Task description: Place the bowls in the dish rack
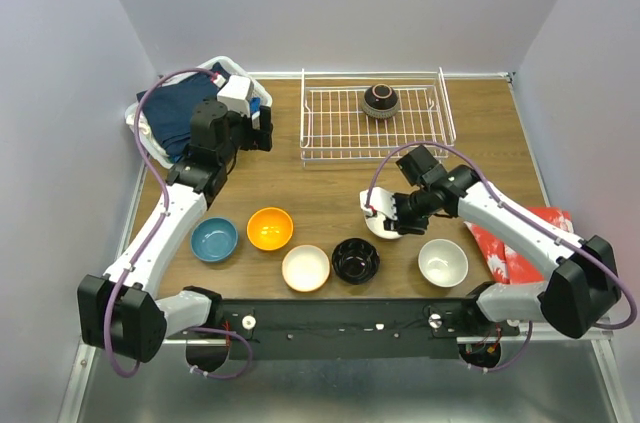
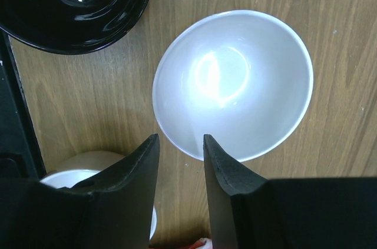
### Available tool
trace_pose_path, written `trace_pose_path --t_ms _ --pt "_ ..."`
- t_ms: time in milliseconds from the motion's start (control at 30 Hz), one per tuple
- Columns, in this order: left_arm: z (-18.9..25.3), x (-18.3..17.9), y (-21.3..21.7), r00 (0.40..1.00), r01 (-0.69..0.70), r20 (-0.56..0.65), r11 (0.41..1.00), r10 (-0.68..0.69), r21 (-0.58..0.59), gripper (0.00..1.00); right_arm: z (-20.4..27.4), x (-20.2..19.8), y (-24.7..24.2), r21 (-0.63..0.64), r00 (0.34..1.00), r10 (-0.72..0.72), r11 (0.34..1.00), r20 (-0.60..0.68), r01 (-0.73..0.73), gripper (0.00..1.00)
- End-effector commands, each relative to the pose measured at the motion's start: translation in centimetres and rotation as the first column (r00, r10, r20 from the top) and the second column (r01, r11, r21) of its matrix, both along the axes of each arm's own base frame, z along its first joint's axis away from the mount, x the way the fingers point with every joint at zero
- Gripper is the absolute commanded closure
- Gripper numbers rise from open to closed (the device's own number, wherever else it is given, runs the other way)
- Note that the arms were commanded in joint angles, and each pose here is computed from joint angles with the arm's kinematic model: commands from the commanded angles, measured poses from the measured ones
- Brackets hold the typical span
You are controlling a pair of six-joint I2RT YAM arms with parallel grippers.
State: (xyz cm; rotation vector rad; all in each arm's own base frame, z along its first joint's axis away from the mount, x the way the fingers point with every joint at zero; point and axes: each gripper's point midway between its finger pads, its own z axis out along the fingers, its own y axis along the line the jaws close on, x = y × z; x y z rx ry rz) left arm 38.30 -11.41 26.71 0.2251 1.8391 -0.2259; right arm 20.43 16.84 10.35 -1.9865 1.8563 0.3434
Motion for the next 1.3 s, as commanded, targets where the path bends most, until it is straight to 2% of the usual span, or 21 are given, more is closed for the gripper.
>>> trace_pose_path --t_ms 0,433,667,733,767,867,1000,1033,1133,1167,1267 --pt "-0.2 -0.5 0.2 1.0 0.003 -0.006 0.999 -0.004 -0.048 0.01 -1.3 -0.7 -0.2 -0.041 0.997 0.075 0.996 -0.018 -0.075 0.58" --pt "-1.2 -1.6 0.7 1.0 -0.002 -0.018 0.999 0.001 -0.044 0.01 -3.2 -1.6 0.9 -0.066 0.99 0.129 0.989 -0.051 -0.132 0.61" --pt "-1.7 -2.3 0.8 1.0 -0.001 -0.024 0.999 -0.001 -0.049 0.01 -4.7 -1.6 0.9 -0.095 0.991 0.131 0.986 -0.037 -0.134 0.69" --pt "-1.8 -2.6 0.9 1.0 -0.001 -0.024 0.999 0.0 -0.052 0.01 -4.8 -1.6 0.9 -0.098 0.991 0.13 0.986 -0.035 -0.132 0.76" --pt "-1.8 -2.6 0.9 1.0 -0.002 -0.023 0.999 0.001 -0.051 0.01 -4.6 -1.6 1.0 -0.095 0.991 0.132 0.986 -0.033 -0.134 0.86" --pt "-1.8 -2.8 1.0 1.0 -0.001 -0.019 0.999 0.0 -0.052 0.01 -3.6 -1.3 1.1 -0.092 0.992 0.126 0.987 -0.023 -0.128 0.99" --pt "-1.6 -2.9 0.8 1.0 0.009 -0.015 0.998 -0.01 -0.057 0.01 0.2 0.0 2.5 -0.052 0.996 0.091 0.995 0.004 -0.09 0.99" --pt "-1.4 -2.8 0.8 1.0 0.013 -0.012 0.998 -0.013 -0.059 0.01 3.1 1.4 3.9 -0.006 0.996 0.08 0.997 0.047 -0.08 0.99" --pt "-0.3 -2.7 -0.3 0.997 0.074 0.028 0.996 -0.073 -0.049 0.03 6.6 2.1 5.1 0.02 0.999 0.036 0.999 0.021 -0.036 0.99" --pt "-0.1 -2.6 -0.5 0.996 0.083 0.039 0.996 -0.081 -0.044 0.03 9.7 3.1 6.1 0.068 0.998 0.006 0.998 0.058 -0.01 0.99" --pt "0.7 -1.5 -1.1 0.994 0.099 0.054 0.995 -0.097 -0.032 0.03 13.4 5.2 8.2 0.152 0.995 -0.04 0.988 0.089 0.026 0.99"
